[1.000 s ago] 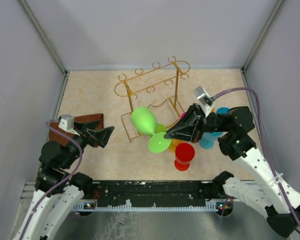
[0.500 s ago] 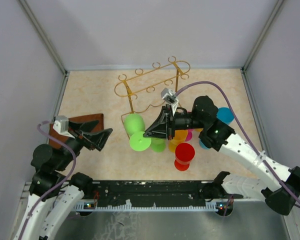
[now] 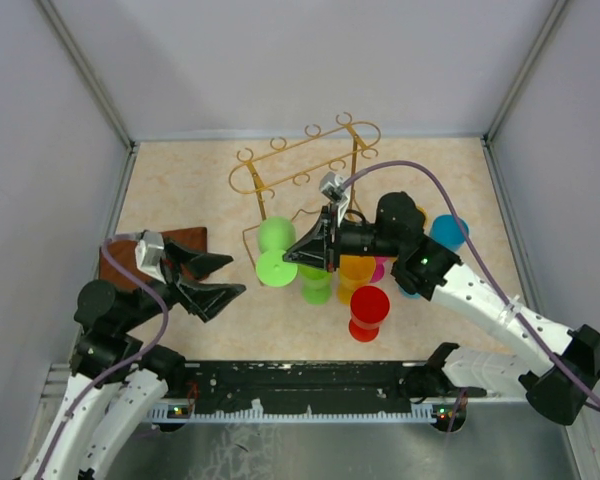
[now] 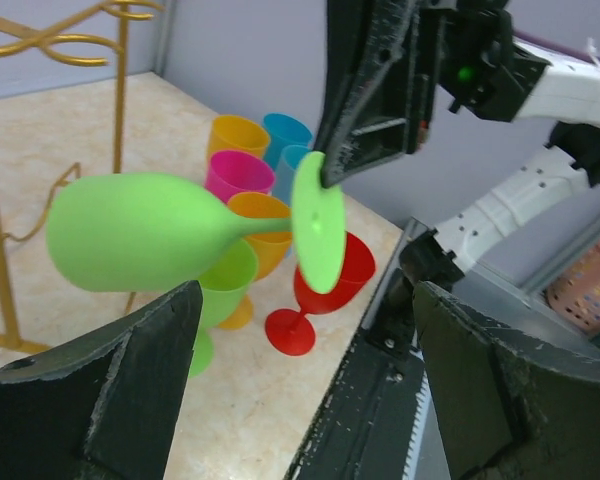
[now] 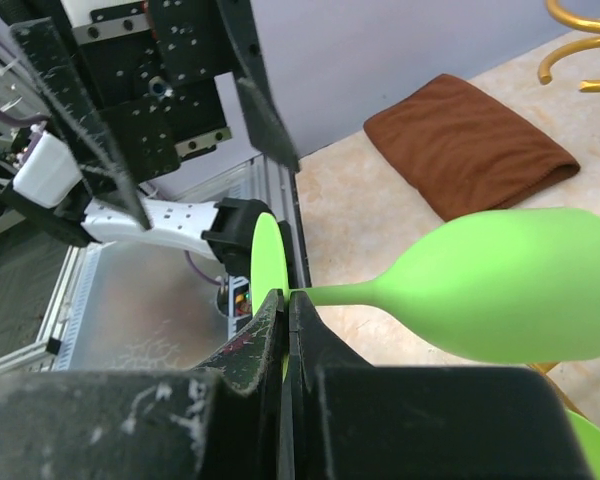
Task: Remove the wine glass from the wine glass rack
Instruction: Place the wine glass at the center of the board.
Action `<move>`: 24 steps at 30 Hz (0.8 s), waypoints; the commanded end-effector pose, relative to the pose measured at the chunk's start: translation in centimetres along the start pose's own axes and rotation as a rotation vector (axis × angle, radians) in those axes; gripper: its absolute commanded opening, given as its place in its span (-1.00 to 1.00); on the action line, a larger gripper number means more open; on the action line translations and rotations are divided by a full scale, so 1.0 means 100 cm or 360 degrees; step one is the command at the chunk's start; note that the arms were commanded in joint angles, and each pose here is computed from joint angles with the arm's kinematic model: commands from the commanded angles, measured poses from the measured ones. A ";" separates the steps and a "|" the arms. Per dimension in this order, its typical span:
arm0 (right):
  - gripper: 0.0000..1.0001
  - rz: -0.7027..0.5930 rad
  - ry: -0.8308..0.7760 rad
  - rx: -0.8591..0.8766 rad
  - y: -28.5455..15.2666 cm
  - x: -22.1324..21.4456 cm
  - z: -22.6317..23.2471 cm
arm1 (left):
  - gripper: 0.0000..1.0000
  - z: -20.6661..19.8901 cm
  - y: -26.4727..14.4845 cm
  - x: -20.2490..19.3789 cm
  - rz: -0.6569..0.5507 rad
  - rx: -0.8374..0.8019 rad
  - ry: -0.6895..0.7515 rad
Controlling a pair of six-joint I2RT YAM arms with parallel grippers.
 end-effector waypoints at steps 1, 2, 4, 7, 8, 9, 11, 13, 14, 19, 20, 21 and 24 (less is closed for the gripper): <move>-1.00 -0.0131 -0.0109 0.0009 0.003 0.012 0.003 | 0.79 -0.009 0.004 -0.002 0.0071 -0.0310 -0.0010; -1.00 -0.0129 -0.0108 0.0032 0.003 0.011 0.003 | 0.74 -0.008 0.005 -0.004 0.0099 -0.0322 -0.0035; -1.00 -0.0149 -0.0110 0.0067 0.004 0.012 0.005 | 0.64 -0.004 0.010 -0.011 0.0158 -0.0330 -0.0105; -1.00 -0.0175 -0.0112 0.0102 0.005 0.013 0.006 | 0.53 0.000 0.016 -0.017 0.0225 -0.0385 -0.0177; -1.00 -0.0173 -0.0111 0.0110 0.005 0.012 0.006 | 0.48 0.001 0.018 -0.018 0.0234 -0.0387 -0.0198; -1.00 -0.0168 -0.0107 0.0115 0.005 0.012 0.006 | 0.43 0.003 0.019 -0.018 0.0237 -0.0383 -0.0212; -1.00 -0.0165 -0.0107 0.0122 0.005 0.011 0.006 | 0.33 0.004 0.022 -0.019 0.0230 -0.0391 -0.0228; -1.00 -0.0159 -0.0106 0.0127 0.006 0.010 0.005 | 0.26 0.005 0.024 -0.019 0.0205 -0.0406 -0.0231; -1.00 -0.0155 -0.0104 0.0127 0.006 0.010 0.005 | 0.22 0.006 0.025 -0.019 0.0196 -0.0402 -0.0238; -1.00 -0.0151 -0.0096 0.0130 0.007 0.009 0.004 | 0.03 0.009 0.028 -0.021 0.0184 -0.0374 -0.0283; -1.00 -0.0152 -0.0097 0.0129 0.007 0.009 0.004 | 0.00 0.010 0.029 -0.023 0.0191 -0.0371 -0.0297; -1.00 -0.0151 -0.0093 0.0130 0.008 0.009 0.003 | -0.03 0.010 0.029 -0.024 0.0198 -0.0371 -0.0309; -1.00 -0.0150 -0.0084 0.0132 0.009 0.009 0.003 | -0.12 0.011 0.030 -0.025 0.0197 -0.0381 -0.0348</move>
Point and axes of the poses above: each gripper's point midway between its finger pads, its own y axis out along the fingers, its own z axis along the line the jaws close on, x = y × z, the point moved 10 cm from there along -y, back along the fingers, and after that the axes turned 5 degrees about y, right-handed, at the moved point
